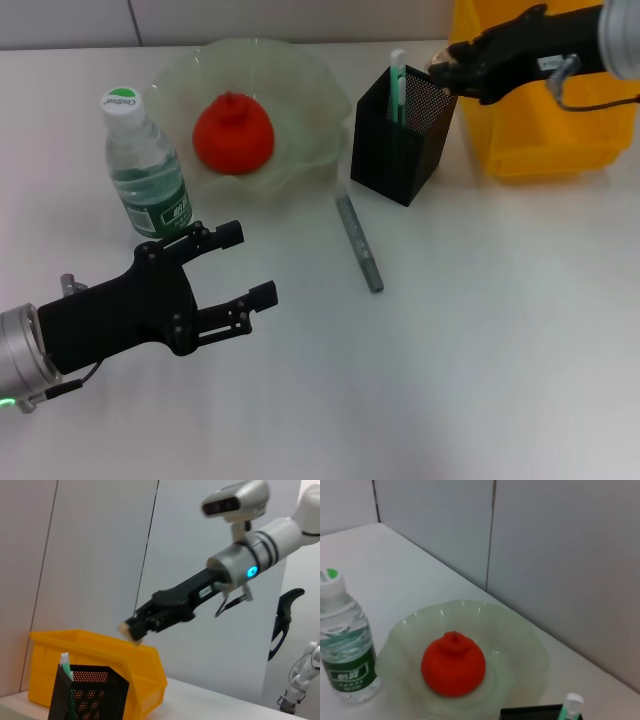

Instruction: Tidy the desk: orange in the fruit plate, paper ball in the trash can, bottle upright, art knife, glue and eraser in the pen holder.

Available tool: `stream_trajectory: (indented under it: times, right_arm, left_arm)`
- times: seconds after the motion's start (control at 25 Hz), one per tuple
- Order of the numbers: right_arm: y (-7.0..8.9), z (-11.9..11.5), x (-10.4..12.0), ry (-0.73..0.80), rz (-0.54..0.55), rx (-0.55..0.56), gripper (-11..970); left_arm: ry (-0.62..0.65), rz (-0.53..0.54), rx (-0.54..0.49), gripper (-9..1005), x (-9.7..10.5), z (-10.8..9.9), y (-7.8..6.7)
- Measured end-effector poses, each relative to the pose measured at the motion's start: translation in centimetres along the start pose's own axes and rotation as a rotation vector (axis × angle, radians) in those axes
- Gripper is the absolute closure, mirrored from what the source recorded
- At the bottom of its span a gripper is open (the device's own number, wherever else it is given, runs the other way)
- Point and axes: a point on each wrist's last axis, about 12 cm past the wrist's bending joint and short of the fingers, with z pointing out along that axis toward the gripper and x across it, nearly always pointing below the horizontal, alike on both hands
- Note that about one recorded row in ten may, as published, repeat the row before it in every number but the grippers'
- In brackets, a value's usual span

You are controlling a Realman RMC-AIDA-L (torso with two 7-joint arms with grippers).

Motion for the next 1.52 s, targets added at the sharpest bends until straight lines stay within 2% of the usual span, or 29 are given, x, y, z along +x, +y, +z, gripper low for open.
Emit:
stream_trajectory:
  times: [0.24, 0.68, 0.92, 1.12, 1.24, 1.28, 1.4, 1.52]
  right_arm:
    - [-0.5, 1.8, 0.4, 0.019, 0.032, 0.001, 702]
    - [-0.1, 4.1, 1.0, 0.04, -0.01, 0.035, 677]
    - [-0.1, 4.2, 0.7, 0.02, -0.014, 0.051, 544]
    - [0.6, 2.3, 0.0, -0.081, -0.002, 0.03, 431]
    - [1.7, 0.3, -0.4, -0.149, -0.008, -0.031, 358]
    - [2.6, -0.9, -0.5, -0.167, -0.016, -0.075, 334]
    - [3.5, -1.9, -0.5, -0.162, -0.016, -0.121, 333]
    - [4.4, -2.4, -0.4, -0.122, 0.028, -0.179, 333]
  left_arm:
    - [-0.001, 0.001, 0.002, 159, 0.0, 0.0, 0.0]
    - [0.001, 0.005, 0.001, 159, -0.1, -0.1, 0.1]
    - [0.002, 0.009, 0.001, 158, -0.2, -0.1, 0.2]
    - [0.002, 0.01, 0.001, 158, -0.2, -0.2, 0.2]
    - [0.002, 0.01, 0.002, 158, -0.2, -0.1, 0.2]
    - [0.002, 0.011, 0.003, 158, -0.2, -0.1, 0.2]
    - [0.001, 0.011, 0.006, 158, -0.3, 0.0, 0.2]
    - [0.0, 0.009, 0.008, 159, -0.3, 0.1, 0.2]
